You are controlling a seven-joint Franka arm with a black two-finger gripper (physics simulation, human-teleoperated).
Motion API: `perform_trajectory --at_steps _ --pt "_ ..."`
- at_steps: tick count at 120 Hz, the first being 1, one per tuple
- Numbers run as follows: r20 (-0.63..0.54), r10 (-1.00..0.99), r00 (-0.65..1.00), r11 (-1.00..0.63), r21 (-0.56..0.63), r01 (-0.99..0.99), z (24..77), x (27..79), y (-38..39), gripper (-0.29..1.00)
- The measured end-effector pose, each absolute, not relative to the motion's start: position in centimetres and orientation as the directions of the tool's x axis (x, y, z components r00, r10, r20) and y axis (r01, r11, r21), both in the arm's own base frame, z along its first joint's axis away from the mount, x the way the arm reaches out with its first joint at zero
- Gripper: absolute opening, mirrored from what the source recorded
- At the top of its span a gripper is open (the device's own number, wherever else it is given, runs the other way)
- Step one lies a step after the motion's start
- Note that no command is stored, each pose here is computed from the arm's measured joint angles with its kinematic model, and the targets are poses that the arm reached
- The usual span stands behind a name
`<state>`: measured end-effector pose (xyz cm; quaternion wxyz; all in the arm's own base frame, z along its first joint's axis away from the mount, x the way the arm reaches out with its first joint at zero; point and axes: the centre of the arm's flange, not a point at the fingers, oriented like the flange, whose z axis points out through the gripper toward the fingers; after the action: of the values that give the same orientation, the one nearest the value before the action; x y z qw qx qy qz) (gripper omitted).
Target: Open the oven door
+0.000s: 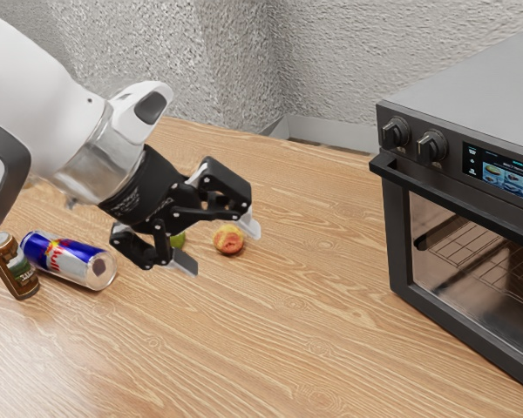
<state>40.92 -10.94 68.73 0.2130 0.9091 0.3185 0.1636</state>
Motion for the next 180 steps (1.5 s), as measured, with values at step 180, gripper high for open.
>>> perform_trajectory --at_steps 180 --pt "-0.067 0.881 0.469 -0.298 0.691 0.659 66.8 49.3 -26.7 0.7"
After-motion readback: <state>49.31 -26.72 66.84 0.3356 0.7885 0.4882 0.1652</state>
